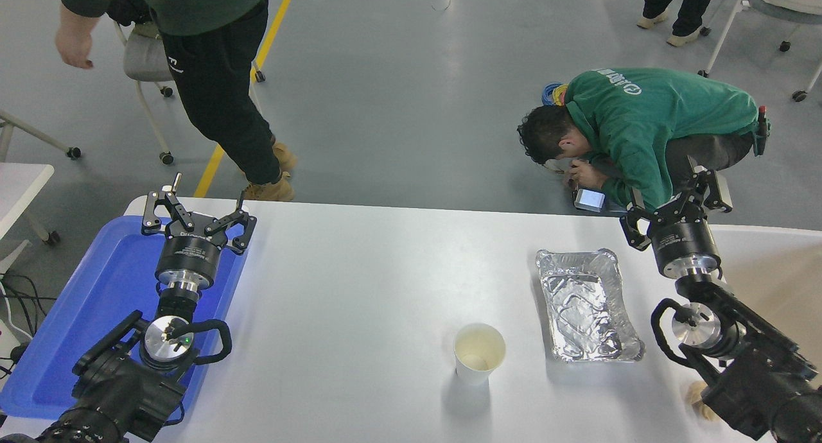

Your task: Pick up paper cup place in dustbin

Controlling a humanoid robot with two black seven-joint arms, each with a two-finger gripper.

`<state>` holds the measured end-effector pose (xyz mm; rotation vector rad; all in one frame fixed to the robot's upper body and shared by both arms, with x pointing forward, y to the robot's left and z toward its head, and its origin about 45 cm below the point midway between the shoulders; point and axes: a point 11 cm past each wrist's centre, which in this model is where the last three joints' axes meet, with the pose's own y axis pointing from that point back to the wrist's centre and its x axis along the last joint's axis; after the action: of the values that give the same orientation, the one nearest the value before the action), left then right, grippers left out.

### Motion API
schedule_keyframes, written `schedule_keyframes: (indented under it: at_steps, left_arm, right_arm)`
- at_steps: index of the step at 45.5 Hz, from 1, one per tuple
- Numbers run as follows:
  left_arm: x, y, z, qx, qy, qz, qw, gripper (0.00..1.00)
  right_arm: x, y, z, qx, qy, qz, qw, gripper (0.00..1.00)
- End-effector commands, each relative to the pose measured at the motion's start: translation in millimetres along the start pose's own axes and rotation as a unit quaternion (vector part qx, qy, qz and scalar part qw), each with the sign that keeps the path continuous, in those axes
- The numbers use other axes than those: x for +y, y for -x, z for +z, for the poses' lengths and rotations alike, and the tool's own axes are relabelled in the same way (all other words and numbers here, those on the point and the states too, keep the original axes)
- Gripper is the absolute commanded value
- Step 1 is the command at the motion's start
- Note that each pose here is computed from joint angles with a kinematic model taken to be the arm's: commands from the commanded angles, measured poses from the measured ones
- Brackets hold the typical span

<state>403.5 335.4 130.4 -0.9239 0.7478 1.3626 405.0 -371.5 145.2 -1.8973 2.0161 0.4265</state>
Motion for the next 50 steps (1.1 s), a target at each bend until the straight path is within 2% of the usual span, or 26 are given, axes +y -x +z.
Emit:
schedule_keyframes:
  at_steps: [1,10,18,26,33,41,50]
  left_arm:
    - [0,0,0,0.000,0.000,0.000,1.000,1.00]
    - [0,0,0,0.000,0.000,0.000,1.000,1.00]
    - [0,0,0,0.000,0.000,0.000,1.000,1.00]
    - [0,0,-1,0.001,0.000,0.000,1.000,1.00]
    - [-1,1,0,0.000,0.000,-0.001,1.000,1.00]
    - [0,0,0,0.000,0.000,0.000,1.000,1.00]
    - [-1,1,0,0.000,0.000,-0.001,1.000,1.00]
  right_arm:
    - [-18,0,-34,0.087,0.009,-0.039,0.995,1.00]
    - [-31,-10,-80,0.202,0.036,-0.071,0.976,1.00]
    - [-39,-15,-113,0.349,0.099,-0.109,0.925,1.00]
    - [-46,-20,-120,0.482,0.237,-0.102,0.837,1.00]
    - [-54,-12,-136,0.560,0.322,-0.084,0.759,1.00]
    - [-70,23,-154,0.653,0.360,-0.107,0.658,1.00]
    - [-87,86,-160,0.719,0.366,-0.165,0.567,1.00]
